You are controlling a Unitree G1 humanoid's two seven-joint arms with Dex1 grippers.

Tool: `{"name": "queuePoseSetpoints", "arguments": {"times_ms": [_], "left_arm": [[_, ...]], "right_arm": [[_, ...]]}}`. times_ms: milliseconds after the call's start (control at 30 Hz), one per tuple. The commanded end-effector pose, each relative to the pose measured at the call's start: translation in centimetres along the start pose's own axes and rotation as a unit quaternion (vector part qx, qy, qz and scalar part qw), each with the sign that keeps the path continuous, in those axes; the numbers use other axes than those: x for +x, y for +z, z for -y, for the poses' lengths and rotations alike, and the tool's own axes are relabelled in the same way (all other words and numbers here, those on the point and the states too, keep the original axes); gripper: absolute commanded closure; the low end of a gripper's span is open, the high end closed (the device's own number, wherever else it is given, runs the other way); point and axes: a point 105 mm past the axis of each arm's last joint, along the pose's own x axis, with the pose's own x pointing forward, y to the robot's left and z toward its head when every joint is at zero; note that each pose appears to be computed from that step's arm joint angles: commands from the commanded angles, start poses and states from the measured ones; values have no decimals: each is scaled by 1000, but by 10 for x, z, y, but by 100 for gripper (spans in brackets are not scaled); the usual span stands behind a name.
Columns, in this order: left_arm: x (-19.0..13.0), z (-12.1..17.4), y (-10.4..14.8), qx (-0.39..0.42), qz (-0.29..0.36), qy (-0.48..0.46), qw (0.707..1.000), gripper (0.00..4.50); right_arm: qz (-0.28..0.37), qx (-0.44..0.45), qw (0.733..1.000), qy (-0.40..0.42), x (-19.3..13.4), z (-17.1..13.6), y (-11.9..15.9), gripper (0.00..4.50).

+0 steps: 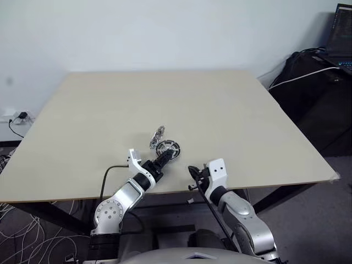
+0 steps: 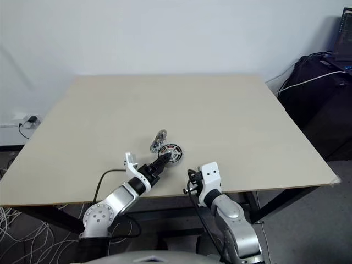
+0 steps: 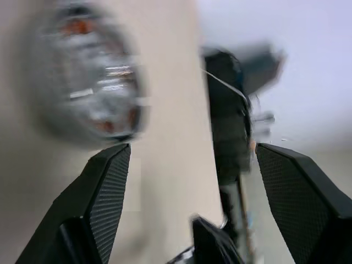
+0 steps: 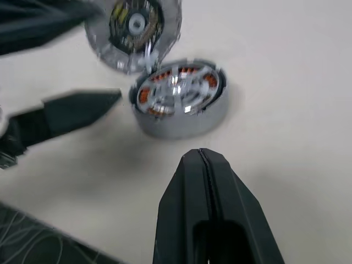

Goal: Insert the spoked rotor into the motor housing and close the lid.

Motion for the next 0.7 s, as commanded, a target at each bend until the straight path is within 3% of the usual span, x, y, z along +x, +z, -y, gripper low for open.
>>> {"name": "queuePoseSetpoints", "arguments": {"times_ms": [33,133,233,367,567,700], "left_arm": [[-2,10,15,178,46,-29,983,63],[-8,-4,15,328,54,-9,943,63],[-14,-13,2,414,27,-23,910,120],[-23,-25,-10,463,15,-9,886,252],[-27,-30,3,477,64,28,876,447],[-28,-21,-4,502,66,-19,862,447]], "right_arm": [[38,-27,999,0,11,0,21,450],[42,-53,998,2,25,1,29,450],[47,-62,997,-3,39,4,37,450],[33,-79,996,-11,65,9,44,450],[1,-86,996,-6,95,7,45,450],[-9,-81,996,20,108,-4,47,450]]}}
